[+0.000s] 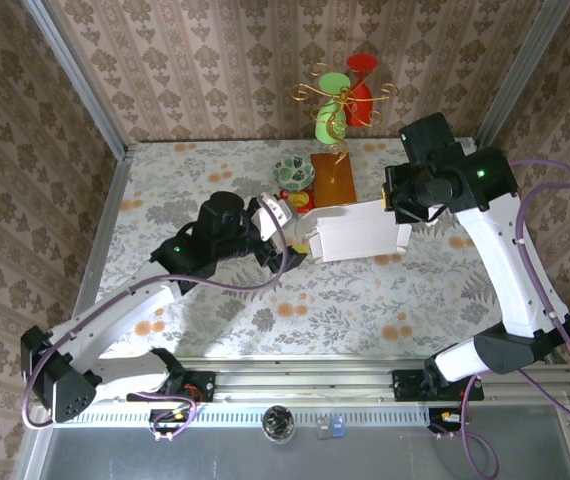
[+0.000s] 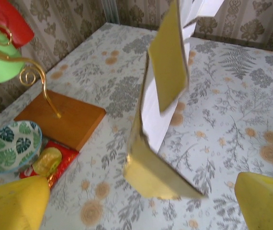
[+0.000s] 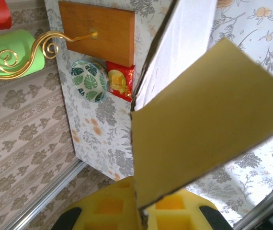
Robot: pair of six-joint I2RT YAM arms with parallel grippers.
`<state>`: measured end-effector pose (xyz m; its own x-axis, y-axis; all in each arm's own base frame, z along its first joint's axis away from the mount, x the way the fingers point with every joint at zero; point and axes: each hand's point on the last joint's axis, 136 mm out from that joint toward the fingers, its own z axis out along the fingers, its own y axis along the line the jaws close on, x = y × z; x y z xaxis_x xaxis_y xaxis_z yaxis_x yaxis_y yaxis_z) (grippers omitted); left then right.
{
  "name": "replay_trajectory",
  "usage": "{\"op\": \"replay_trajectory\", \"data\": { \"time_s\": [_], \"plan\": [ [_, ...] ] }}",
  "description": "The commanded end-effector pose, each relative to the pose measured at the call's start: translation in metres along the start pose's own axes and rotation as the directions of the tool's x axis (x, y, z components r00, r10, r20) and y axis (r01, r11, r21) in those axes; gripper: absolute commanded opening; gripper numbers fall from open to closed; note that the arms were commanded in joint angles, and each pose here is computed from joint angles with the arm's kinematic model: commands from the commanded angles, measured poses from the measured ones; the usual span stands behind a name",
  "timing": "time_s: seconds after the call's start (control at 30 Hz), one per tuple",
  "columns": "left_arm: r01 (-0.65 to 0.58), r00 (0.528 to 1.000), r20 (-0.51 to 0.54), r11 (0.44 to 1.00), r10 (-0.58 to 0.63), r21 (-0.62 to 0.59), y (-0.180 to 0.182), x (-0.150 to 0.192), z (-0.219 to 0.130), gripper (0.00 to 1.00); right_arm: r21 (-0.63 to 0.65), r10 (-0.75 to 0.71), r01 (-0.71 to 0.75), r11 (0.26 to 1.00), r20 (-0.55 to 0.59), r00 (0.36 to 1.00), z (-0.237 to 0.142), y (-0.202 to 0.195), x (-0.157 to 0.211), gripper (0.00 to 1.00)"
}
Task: Fold the paper box
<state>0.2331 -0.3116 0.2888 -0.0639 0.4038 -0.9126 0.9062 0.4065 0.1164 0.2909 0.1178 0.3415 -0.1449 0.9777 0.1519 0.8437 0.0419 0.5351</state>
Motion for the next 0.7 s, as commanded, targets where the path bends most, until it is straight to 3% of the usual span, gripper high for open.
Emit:
{"op": "replay_trajectory", "data": {
  "time_s": [0.0,0.17,0.33,0.57,0.67],
  "plan": [
    [-0.057,0.995,0.084,0.998,0.059,-0.019,0.003,-0.023,0.009,1.00,0.036,0.003,-0.003,0.999,-0.004,1.000,0.004,-0.010,-0.002,0.00],
    [-0.060,0.996,0.068,0.998,0.062,-0.037,0.009,-0.018,0.022,0.99,0.034,0.009,-0.009,0.999,-0.014,1.000,0.005,-0.011,-0.002,0.00],
    [-0.051,0.997,0.056,0.998,0.053,-0.035,0.012,-0.018,0.033,0.82,0.031,0.012,-0.011,0.999,-0.025,1.000,0.010,-0.011,-0.001,0.00],
    [-0.017,0.996,0.085,1.000,0.018,-0.022,0.009,-0.022,0.031,0.34,-0.025,0.019,-0.021,0.999,-0.069,0.997,0.023,-0.002,0.003,0.00],
    [0.004,0.996,0.091,1.000,-0.002,-0.027,0.009,-0.020,0.028,0.05,-0.048,0.007,-0.011,0.999,-0.079,0.997,0.031,0.004,0.003,0.00]
  ]
}}
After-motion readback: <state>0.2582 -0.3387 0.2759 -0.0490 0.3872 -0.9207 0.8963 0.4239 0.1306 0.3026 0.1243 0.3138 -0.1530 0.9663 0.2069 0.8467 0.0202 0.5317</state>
